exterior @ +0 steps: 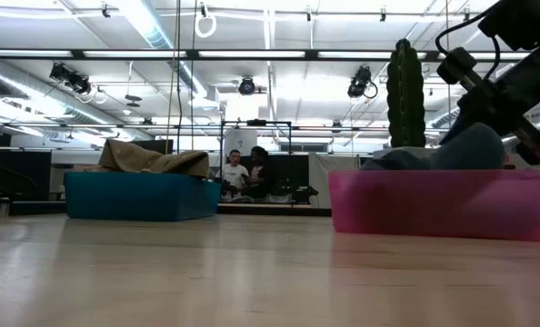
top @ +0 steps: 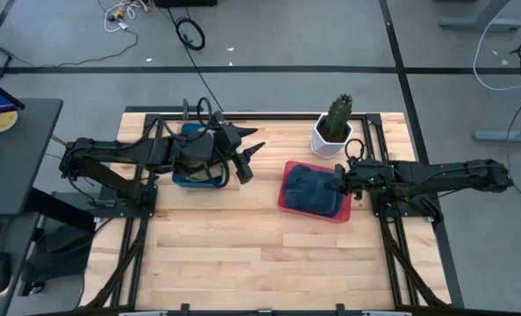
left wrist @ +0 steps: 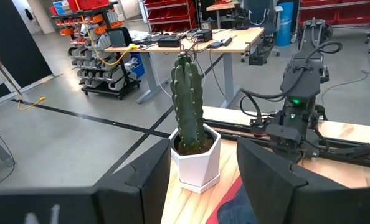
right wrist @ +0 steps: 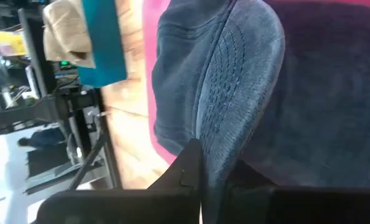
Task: Pick & Place hat
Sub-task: Put the blue cap into the red bin
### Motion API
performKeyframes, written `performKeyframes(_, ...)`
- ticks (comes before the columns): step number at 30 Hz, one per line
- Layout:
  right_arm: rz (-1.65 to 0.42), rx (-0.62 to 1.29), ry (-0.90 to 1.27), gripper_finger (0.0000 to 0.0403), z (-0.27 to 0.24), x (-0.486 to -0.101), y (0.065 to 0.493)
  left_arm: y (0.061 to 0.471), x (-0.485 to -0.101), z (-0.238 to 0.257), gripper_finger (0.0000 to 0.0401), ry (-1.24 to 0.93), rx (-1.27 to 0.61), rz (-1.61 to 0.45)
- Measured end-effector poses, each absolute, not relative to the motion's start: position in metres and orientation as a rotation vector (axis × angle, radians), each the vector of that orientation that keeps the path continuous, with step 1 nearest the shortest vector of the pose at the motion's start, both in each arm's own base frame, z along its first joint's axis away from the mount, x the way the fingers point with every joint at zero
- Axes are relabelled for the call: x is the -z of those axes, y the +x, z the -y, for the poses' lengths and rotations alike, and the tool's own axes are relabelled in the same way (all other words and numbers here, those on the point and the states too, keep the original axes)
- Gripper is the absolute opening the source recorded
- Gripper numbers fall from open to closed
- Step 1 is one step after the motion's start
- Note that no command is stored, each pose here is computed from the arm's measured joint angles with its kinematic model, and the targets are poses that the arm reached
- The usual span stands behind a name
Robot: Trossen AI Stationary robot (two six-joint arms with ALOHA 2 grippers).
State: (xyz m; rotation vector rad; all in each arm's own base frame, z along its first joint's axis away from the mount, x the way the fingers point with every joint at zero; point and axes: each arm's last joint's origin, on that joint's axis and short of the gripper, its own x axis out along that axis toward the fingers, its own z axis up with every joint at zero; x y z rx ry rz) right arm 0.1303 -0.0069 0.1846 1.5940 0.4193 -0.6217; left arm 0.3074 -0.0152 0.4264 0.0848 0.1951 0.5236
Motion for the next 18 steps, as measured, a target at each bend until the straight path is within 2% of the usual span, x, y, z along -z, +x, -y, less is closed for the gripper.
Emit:
performKeyframes(12,-0.537,0.738,1.590,0.0063,0.006,-0.174,0.121,0.307,-0.426,0.015,0.0188,0.086,-0.526,-0.196)
performKeyframes(15,-0.559,0.736,1.586,0.0097,0.006,-0.172,0.121,0.307,-0.426,0.015,0.0188,0.086,-0.525,-0.196)
performKeyframes(18,-0.589,0.720,1.587,0.0148,0.005,-0.172,0.120,0.307,-0.427,0.015,0.0188,0.085,-0.526,-0.195)
